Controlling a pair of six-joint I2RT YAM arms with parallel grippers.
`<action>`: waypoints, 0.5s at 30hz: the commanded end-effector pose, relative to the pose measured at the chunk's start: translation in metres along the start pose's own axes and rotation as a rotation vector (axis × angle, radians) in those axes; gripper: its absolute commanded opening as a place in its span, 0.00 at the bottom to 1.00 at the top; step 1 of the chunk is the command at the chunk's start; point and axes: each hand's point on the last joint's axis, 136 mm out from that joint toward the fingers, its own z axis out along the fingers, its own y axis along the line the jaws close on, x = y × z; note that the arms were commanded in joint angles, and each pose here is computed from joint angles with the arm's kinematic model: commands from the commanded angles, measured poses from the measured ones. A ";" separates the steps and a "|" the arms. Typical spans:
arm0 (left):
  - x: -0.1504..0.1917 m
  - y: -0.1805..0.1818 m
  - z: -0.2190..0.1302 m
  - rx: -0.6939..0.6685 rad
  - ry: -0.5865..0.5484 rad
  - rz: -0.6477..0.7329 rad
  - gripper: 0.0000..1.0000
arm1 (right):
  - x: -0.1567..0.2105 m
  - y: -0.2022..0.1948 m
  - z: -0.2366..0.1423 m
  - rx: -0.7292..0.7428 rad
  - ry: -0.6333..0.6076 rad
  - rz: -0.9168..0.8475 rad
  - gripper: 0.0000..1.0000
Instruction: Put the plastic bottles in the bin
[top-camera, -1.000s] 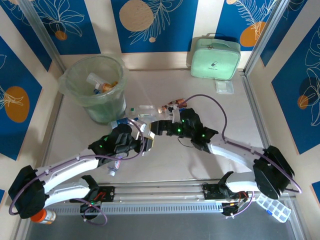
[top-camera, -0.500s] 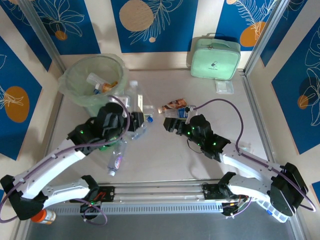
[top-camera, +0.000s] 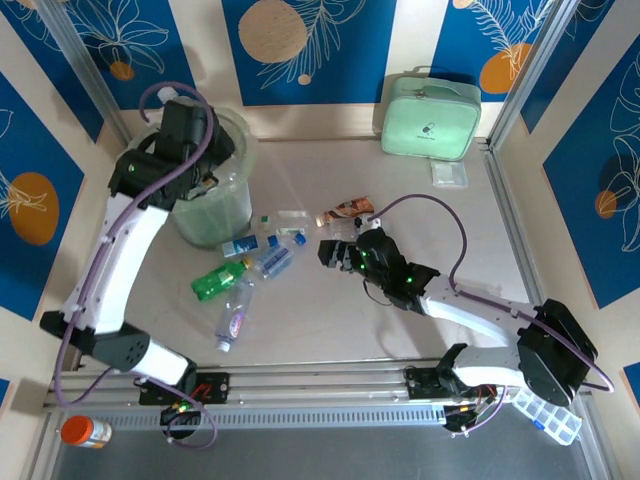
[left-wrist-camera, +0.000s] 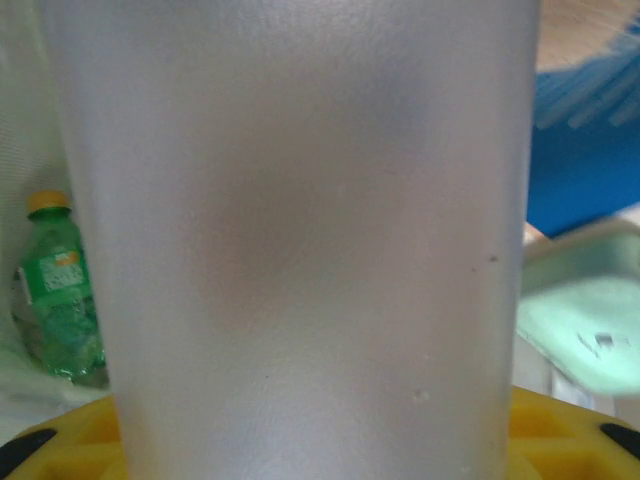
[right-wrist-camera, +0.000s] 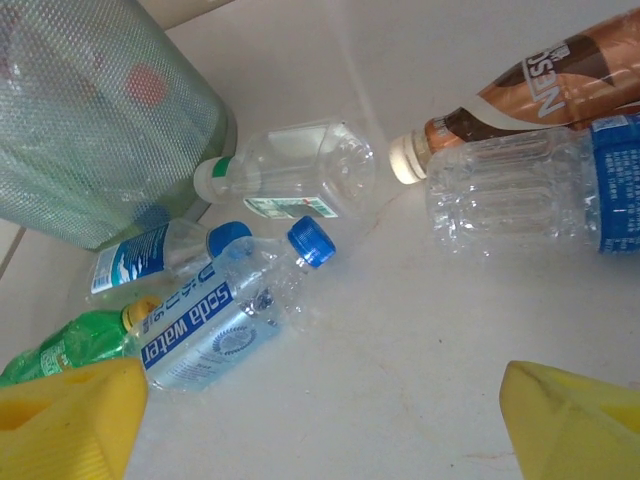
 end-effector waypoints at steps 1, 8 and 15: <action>-0.009 0.015 0.009 -0.068 0.046 -0.110 0.00 | -0.009 0.009 0.001 0.009 -0.027 -0.032 0.91; -0.029 0.038 0.053 -0.141 0.103 -0.242 0.00 | -0.004 0.016 0.005 0.017 -0.015 -0.065 0.91; -0.024 0.068 0.078 -0.233 0.158 -0.291 0.00 | 0.001 0.019 0.010 0.030 0.002 -0.079 0.91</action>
